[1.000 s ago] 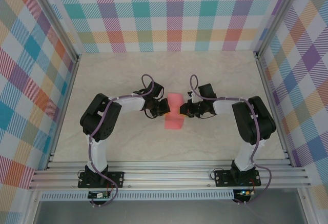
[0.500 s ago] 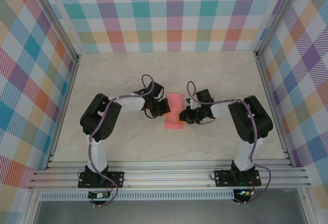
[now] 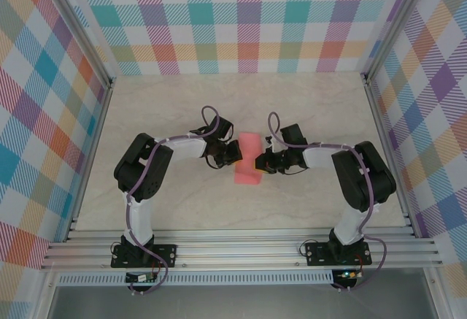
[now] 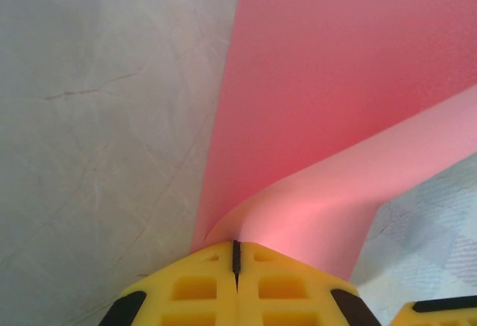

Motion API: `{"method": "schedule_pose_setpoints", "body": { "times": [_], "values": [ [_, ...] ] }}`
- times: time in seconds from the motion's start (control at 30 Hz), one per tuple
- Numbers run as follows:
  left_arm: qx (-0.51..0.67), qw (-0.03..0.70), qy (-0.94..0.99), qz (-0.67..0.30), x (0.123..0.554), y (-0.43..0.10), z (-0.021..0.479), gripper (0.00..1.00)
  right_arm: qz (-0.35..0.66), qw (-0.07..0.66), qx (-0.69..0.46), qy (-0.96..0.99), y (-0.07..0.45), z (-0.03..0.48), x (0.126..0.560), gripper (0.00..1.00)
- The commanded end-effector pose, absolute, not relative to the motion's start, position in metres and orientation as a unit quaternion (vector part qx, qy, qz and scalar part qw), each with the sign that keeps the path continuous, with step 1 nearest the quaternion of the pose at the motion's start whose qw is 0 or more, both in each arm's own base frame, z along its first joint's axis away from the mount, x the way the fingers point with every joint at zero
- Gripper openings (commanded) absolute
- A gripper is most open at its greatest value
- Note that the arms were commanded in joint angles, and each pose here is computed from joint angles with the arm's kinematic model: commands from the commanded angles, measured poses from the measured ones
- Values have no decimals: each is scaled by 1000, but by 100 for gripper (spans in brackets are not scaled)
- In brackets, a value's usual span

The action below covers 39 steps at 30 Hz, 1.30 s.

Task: Fold a paper plane with a square sheet of paper (pick it up from the middle)
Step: Fold the square sheet of paper in half at the center of the table.

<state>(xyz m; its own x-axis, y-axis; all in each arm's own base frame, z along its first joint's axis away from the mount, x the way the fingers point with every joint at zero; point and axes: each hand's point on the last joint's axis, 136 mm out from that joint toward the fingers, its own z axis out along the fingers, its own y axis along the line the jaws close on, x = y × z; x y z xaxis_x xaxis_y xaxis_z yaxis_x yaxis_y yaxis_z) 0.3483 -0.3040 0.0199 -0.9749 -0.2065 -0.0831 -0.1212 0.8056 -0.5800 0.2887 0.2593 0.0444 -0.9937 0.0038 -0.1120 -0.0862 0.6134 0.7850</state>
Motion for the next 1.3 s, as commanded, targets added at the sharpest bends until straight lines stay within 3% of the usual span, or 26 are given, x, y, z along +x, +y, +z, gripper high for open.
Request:
{"method": "schedule_pose_setpoints", "body": {
  "times": [0.0, 0.37, 0.67, 1.27],
  "values": [
    [-91, 8, 968, -233, 312, -285, -32, 0, 448, 33, -31, 893, 260, 41, 276, 8],
    [-90, 6, 969, -231, 311, -284, -33, 0, 399, -1, -11, 917, 244, -5, 257, 8],
    [-91, 5, 969, -231, 311, -284, -34, 0, 403, 23, -47, 913, 260, 30, 260, 8],
    [-88, 5, 969, -229, 309, -283, -34, 0, 367, 0, -21, 930, 246, -2, 241, 6]
  ]
}}
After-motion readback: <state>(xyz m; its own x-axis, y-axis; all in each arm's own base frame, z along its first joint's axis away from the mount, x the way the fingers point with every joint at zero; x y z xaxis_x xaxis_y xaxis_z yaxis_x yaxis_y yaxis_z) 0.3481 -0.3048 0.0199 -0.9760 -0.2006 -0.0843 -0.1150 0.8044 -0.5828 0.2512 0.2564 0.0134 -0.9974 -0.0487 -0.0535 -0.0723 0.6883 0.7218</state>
